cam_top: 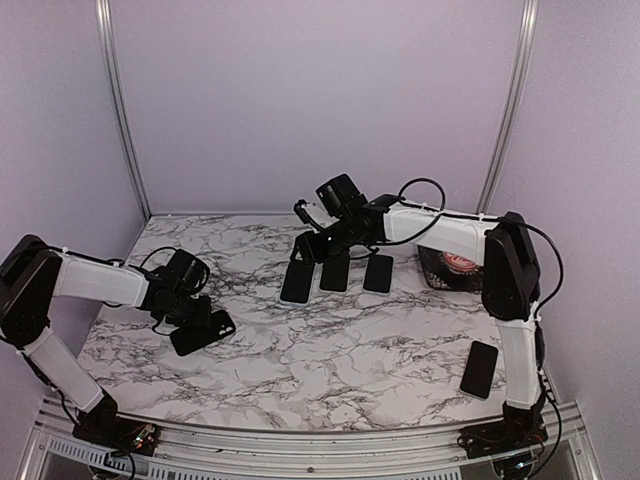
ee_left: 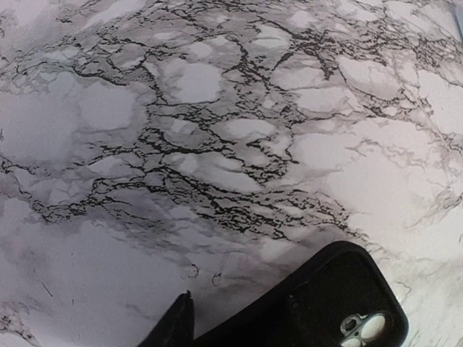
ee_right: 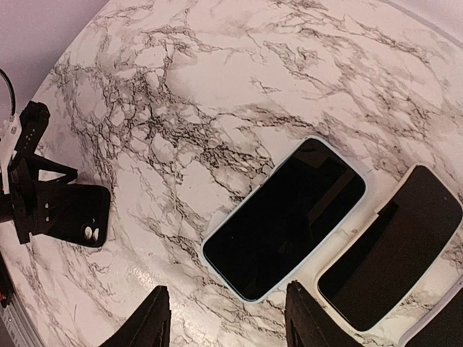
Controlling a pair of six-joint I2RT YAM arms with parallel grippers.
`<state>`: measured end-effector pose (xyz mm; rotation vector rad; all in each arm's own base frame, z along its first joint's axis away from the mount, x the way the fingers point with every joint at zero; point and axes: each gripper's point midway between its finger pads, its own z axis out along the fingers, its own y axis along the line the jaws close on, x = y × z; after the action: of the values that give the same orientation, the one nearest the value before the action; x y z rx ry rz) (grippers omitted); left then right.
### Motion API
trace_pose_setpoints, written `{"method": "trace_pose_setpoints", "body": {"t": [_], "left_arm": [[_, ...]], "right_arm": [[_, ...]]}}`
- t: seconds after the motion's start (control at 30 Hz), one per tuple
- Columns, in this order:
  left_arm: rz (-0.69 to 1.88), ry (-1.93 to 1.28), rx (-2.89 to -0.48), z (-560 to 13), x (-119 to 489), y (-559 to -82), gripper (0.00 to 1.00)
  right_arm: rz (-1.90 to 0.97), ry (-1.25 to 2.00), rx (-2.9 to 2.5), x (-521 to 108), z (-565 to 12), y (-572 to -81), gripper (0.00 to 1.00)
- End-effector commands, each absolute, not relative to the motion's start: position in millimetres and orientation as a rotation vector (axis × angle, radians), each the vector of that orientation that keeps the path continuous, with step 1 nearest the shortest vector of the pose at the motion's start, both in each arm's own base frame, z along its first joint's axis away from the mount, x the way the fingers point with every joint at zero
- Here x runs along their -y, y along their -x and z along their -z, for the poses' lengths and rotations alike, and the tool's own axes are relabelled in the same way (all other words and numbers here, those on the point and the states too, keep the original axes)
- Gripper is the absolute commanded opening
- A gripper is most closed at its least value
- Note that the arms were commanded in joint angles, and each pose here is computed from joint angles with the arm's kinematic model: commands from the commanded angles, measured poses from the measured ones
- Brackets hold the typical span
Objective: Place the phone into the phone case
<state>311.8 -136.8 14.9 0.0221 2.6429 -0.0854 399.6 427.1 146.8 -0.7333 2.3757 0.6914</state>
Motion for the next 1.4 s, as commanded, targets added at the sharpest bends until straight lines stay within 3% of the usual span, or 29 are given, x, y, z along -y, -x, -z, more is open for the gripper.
{"method": "trace_pose_setpoints", "body": {"t": [0.0, 0.3, 0.5, 0.63, 0.73, 0.9, 0.97, 1.07, 1.17, 1.23, 1.37], "left_arm": [[0.211, -0.111, -2.802, 12.7, 149.5, -280.0, 0.33], [0.317, -0.071, -2.831, 9.7, 156.5, -255.5, 0.00], [0.447, 0.080, -2.671, -15.6, 179.9, -263.3, 0.00], [0.479, 0.167, -2.455, -46.7, 194.0, -283.1, 0.00], [0.509, 0.150, -2.336, -70.9, 211.9, -288.6, 0.00], [0.453, 0.155, -2.195, -103.9, 217.4, -297.5, 0.00], [0.456, 0.127, -2.172, -110.0, 224.8, -297.9, 0.00], [0.443, 0.098, -2.162, -111.0, 231.0, -298.2, 0.00], [0.464, 0.094, -2.144, -115.4, 235.6, -299.4, 0.00], [0.489, 0.080, -2.120, -124.0, 241.4, -299.5, 0.00], [0.522, 0.056, -2.062, -146.3, 248.8, -299.1, 0.00]], "right_arm": [[-0.663, 0.735, -2.328, -415.5, -171.9, -395.5, 0.52], [-0.627, 0.713, -2.289, -401.2, -196.6, -389.8, 0.52], [-0.673, 0.716, -2.300, -409.7, -187.2, -360.6, 0.53], [-0.922, 0.782, -2.347, -445.0, -157.9, -327.9, 0.55], [-1.016, 0.850, -2.363, -470.6, -141.0, -308.5, 0.69], [-1.206, 0.876, -2.368, -490.7, -129.5, -287.9, 0.73], [-1.285, 0.888, -2.359, -496.4, -128.2, -280.3, 0.81], [-1.324, 0.913, -2.331, -501.7, -131.2, -276.3, 0.80], [-1.381, 0.904, -2.307, -506.0, -134.8, -274.3, 0.76], [-1.422, 0.900, -2.318, -509.6, -130.2, -272.2, 0.67], [-1.404, 0.895, -2.362, -508.2, -119.4, -275.7, 0.22]]}}
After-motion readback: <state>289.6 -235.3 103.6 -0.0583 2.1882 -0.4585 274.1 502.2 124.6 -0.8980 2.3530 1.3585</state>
